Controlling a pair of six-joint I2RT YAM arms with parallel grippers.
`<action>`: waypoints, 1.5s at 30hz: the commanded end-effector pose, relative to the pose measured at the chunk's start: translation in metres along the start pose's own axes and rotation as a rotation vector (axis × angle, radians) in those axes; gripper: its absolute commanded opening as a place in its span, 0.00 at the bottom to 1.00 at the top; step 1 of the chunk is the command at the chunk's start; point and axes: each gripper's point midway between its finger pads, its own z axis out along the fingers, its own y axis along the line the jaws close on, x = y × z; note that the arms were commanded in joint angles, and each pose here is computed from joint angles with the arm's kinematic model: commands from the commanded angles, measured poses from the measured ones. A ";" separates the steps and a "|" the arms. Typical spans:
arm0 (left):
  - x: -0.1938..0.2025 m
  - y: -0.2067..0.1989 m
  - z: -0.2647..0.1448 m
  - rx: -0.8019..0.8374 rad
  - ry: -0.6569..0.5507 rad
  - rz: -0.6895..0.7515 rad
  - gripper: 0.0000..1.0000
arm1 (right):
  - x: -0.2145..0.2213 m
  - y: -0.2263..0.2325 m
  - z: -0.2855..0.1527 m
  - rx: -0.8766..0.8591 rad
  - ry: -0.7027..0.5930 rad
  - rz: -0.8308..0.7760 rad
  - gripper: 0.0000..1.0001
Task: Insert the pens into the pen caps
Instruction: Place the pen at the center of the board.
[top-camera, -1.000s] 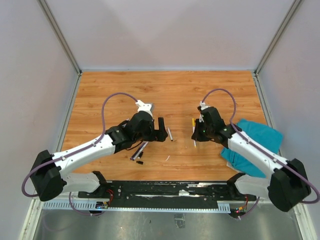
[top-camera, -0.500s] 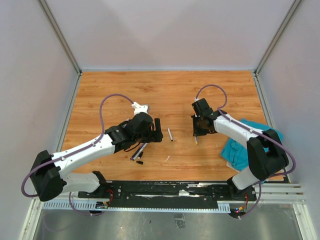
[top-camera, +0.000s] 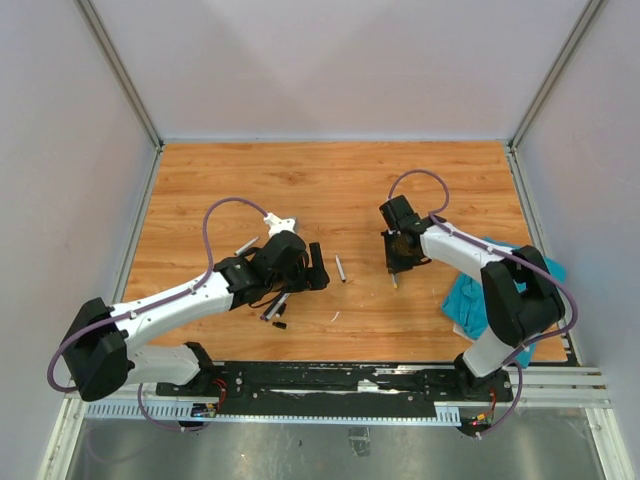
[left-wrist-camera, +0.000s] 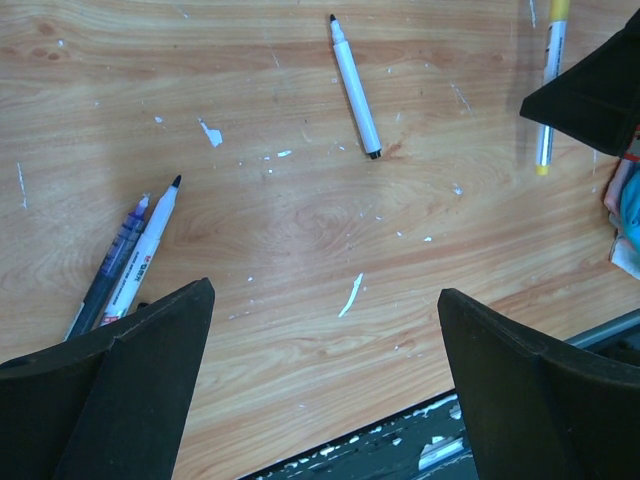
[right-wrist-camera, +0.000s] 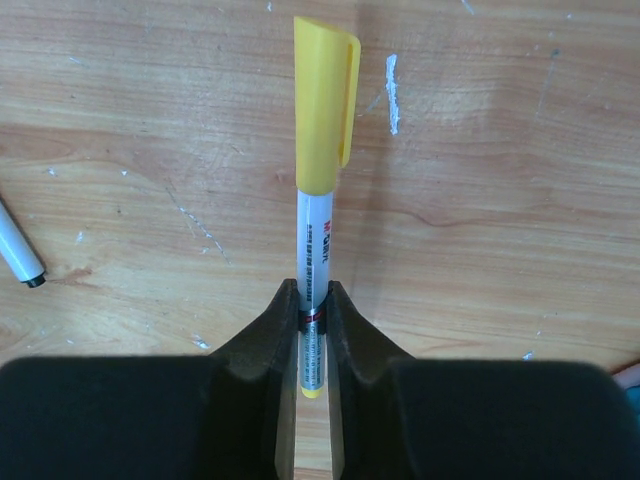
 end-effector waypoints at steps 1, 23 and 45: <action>-0.004 -0.002 0.002 0.005 -0.012 -0.029 1.00 | -0.004 -0.006 0.006 0.030 0.018 0.002 0.12; -0.013 0.002 -0.005 -0.018 -0.050 -0.045 1.00 | 0.013 -0.005 0.021 0.028 0.088 0.003 0.26; -0.038 0.013 -0.021 -0.065 -0.161 0.023 1.00 | -0.024 0.015 -0.084 -0.200 -0.160 -0.109 0.53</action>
